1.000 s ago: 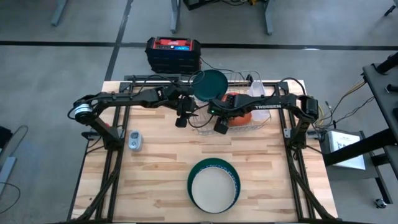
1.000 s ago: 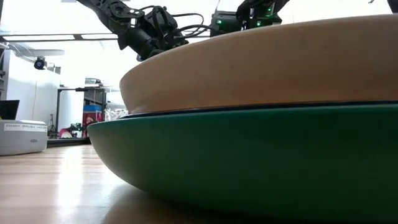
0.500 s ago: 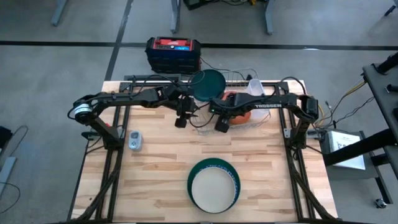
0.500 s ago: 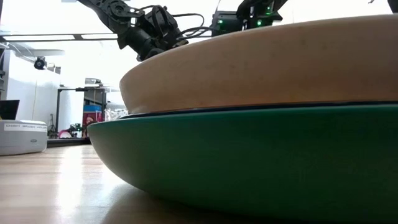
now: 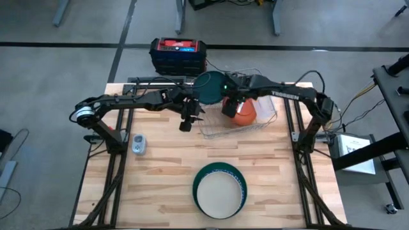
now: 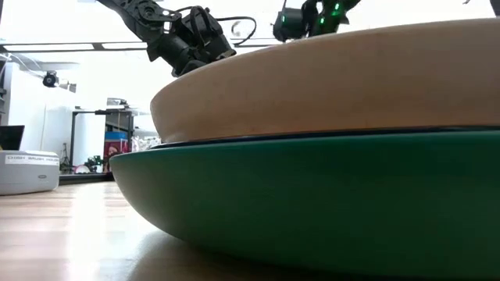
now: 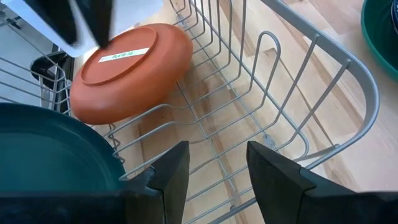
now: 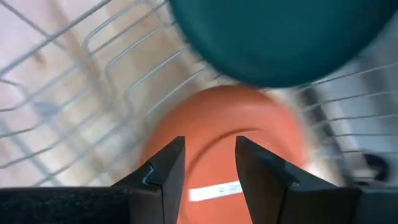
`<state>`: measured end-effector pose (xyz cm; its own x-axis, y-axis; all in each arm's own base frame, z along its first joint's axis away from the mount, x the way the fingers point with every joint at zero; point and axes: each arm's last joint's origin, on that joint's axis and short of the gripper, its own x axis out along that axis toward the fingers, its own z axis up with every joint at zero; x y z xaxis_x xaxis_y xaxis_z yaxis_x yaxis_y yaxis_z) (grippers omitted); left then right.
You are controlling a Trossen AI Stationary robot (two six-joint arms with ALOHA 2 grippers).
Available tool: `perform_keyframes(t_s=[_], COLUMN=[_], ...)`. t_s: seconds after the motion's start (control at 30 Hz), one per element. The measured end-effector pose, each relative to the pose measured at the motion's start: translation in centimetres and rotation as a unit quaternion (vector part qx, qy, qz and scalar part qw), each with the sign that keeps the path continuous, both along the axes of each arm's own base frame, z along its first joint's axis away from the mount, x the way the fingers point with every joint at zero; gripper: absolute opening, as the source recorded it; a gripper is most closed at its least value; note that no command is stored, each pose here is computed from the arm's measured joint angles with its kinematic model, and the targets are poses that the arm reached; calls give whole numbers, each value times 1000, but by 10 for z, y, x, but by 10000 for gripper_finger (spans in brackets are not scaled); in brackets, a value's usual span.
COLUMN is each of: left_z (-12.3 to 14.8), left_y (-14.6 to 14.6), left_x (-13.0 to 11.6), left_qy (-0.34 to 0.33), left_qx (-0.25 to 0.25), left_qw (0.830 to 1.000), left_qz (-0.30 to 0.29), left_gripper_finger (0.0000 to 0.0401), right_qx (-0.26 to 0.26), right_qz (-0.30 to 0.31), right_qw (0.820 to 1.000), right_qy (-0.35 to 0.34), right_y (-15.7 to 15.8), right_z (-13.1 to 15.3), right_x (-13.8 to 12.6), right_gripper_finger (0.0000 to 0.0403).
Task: Sort dishes
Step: Put the orange plate in the dish rack
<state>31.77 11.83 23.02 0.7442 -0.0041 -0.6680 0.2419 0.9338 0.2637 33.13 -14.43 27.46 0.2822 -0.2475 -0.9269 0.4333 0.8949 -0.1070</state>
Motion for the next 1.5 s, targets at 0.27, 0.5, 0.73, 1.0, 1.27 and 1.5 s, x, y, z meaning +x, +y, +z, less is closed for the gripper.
perform_keyframes(t_s=[0.27,0.5,0.73,1.0,1.27,1.5], left_z=[0,0,-1,-1,-1,-1], left_y=[0,0,0,0,0,2], left_x=[0,0,0,0,0,-1], left_qy=[0,2,4,4,5,13], left_qx=[0,0,-3,-2,-6,0], left_qw=[1000,1000,1000,1000,1000,999], left_qz=[0,1,4,4,14,48], left_gripper_finger=[152,152,152,152,152,152], right_qx=[36,-2,-3,19,48,101], right_qz=[16,-27,-33,-41,-32,5], right_qw=[999,1000,999,999,995,994], right_qy=[30,10,12,25,76,38], right_y=[-17,-53,-90,-104,-112,-108], right_z=[-20,-13,-14,-35,-76,-72], right_x=[0,-3,-27,-28,-19,-19], right_gripper_finger=[147,144,96,41,10,6])
